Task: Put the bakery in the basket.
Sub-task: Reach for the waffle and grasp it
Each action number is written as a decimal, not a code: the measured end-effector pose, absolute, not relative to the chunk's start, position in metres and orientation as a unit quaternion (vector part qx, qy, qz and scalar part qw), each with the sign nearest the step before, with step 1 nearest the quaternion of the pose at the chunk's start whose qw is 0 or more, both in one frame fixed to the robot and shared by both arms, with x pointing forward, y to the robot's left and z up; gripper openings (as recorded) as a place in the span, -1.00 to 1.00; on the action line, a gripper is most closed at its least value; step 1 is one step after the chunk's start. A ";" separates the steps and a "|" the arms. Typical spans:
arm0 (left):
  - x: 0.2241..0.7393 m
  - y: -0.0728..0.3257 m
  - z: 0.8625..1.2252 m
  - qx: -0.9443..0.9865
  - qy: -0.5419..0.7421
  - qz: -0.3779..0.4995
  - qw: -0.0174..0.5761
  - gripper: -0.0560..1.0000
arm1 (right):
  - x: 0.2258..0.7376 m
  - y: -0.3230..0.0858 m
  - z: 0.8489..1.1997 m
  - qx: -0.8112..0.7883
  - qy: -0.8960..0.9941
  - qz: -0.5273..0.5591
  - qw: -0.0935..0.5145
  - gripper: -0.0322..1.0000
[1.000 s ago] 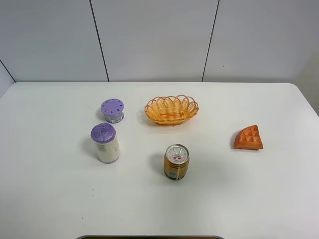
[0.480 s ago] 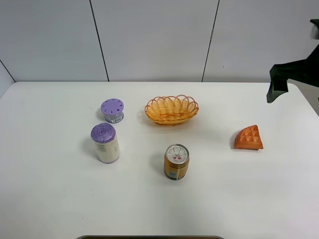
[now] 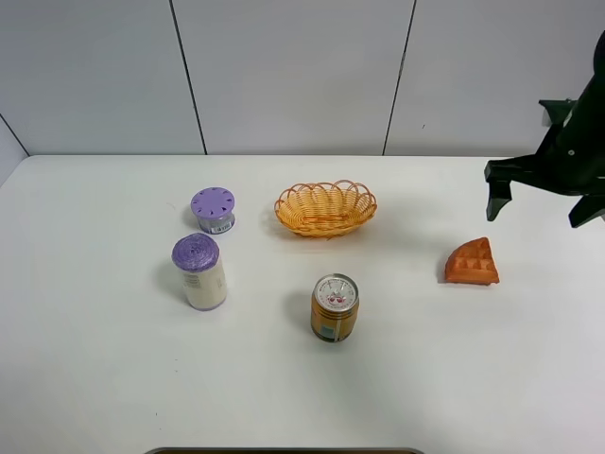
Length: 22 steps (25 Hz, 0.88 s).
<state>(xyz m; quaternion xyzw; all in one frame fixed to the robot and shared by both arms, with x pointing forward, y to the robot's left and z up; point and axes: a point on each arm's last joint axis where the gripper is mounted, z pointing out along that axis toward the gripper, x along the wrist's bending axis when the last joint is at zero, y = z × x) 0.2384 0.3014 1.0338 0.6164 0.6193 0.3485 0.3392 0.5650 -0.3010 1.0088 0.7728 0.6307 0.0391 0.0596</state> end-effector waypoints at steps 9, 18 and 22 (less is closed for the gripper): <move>0.238 0.301 1.034 0.616 0.619 0.348 0.339 0.99 | 0.591 -0.295 0.945 0.769 0.639 0.035 0.011 0.98; 0.238 0.301 1.034 0.616 0.619 0.348 0.339 0.99 | 0.598 -0.293 0.913 0.772 0.635 0.019 -0.016 0.98; 0.238 0.301 1.034 0.616 0.619 0.348 0.339 0.99 | 0.600 -0.292 0.902 0.774 0.632 0.019 -0.023 0.98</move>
